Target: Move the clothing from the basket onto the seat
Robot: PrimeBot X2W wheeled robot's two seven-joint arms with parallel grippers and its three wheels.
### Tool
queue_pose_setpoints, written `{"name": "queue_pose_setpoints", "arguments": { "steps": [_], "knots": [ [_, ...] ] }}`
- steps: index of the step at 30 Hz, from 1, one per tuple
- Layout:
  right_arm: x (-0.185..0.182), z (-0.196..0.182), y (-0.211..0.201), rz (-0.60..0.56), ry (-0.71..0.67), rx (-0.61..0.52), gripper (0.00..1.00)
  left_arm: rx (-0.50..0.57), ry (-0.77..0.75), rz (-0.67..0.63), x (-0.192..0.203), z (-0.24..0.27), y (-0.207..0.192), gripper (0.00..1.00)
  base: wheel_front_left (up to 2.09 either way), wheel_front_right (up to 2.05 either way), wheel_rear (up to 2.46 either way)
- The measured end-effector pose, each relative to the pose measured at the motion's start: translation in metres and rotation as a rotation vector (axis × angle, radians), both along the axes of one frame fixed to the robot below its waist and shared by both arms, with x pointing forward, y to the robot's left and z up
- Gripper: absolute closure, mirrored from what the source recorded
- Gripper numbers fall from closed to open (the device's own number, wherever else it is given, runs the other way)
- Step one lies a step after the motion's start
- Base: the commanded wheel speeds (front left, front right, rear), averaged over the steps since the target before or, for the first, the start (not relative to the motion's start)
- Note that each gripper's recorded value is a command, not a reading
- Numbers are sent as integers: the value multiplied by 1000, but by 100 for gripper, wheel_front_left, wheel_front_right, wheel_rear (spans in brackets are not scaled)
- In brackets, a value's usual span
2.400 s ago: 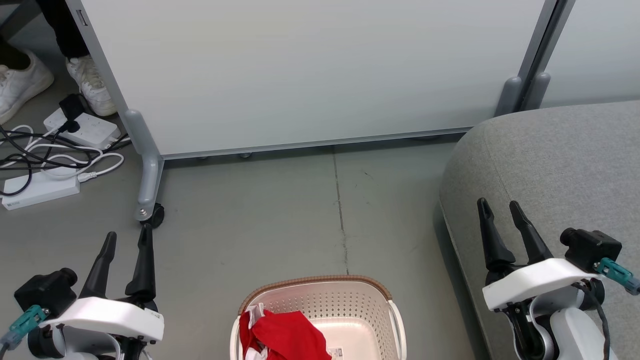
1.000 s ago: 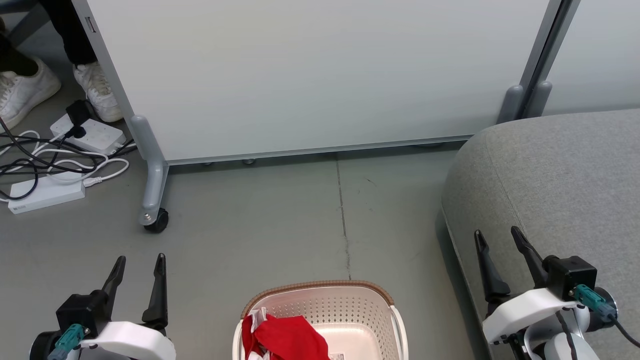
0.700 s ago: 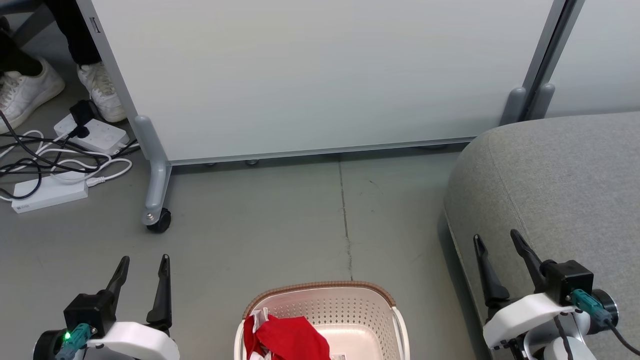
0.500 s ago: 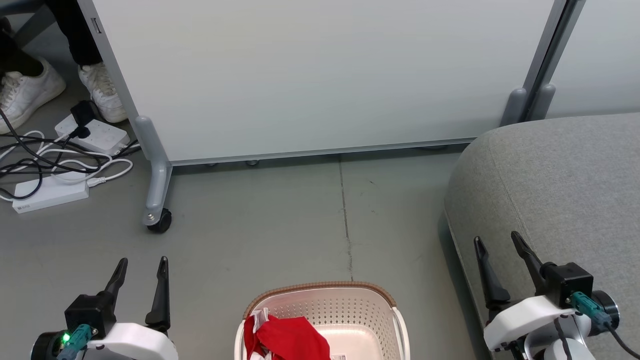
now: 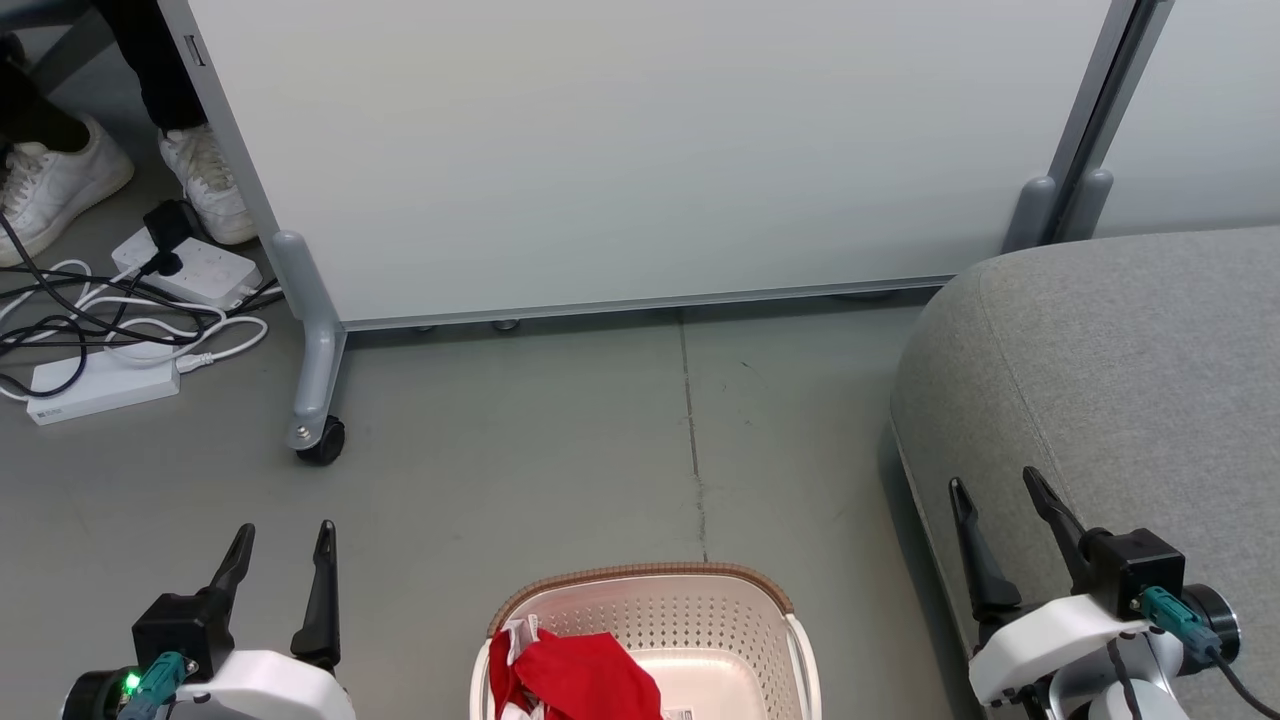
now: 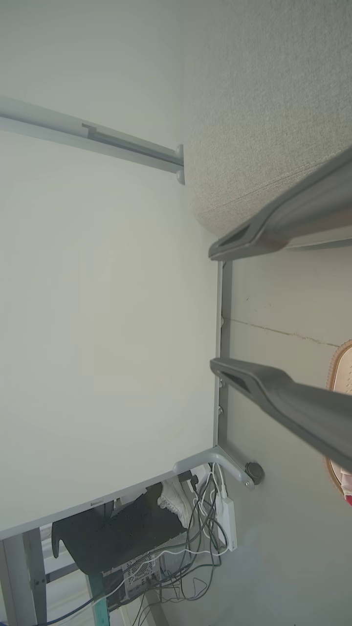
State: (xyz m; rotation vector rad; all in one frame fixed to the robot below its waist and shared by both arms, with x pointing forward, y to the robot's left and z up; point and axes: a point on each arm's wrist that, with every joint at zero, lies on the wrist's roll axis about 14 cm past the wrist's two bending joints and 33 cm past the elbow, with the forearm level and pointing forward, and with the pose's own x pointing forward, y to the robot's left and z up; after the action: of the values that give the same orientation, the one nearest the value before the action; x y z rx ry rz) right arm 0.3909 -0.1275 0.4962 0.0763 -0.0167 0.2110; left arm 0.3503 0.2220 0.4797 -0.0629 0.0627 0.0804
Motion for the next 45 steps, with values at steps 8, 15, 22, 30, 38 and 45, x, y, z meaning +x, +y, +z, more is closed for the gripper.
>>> {"name": "queue_pose_setpoints", "arguments": {
  "steps": [8, 15, 22, 30, 38, 45],
  "knots": [
    [4, -1, -1, -4, 0, 14, 0, -1, 19, -7, 2, -6, -3, 0, 0, 0, 0],
    [15, 1, -3, -14, -7, 28, 0, 3, 23, -51, 19, -7, -13, 0, 0, 0, 0],
    [41, -2, -2, -9, -15, 26, 0, 16, 50, -177, 56, -20, -45, 0, 0, 0, 0],
    [76, -18, 4, 13, -7, 25, 0, 37, 193, -419, 90, -79, -110, 0, 0, 0, 0],
    [100, -50, 0, 12, 34, 30, 0, 88, 426, -672, 88, -170, -170, 0, 0, 0, 0],
    [109, -80, -10, -12, 75, 44, 0, 147, 641, -839, 71, -250, -198, 0, 0, 0, 0]
  ]
}}
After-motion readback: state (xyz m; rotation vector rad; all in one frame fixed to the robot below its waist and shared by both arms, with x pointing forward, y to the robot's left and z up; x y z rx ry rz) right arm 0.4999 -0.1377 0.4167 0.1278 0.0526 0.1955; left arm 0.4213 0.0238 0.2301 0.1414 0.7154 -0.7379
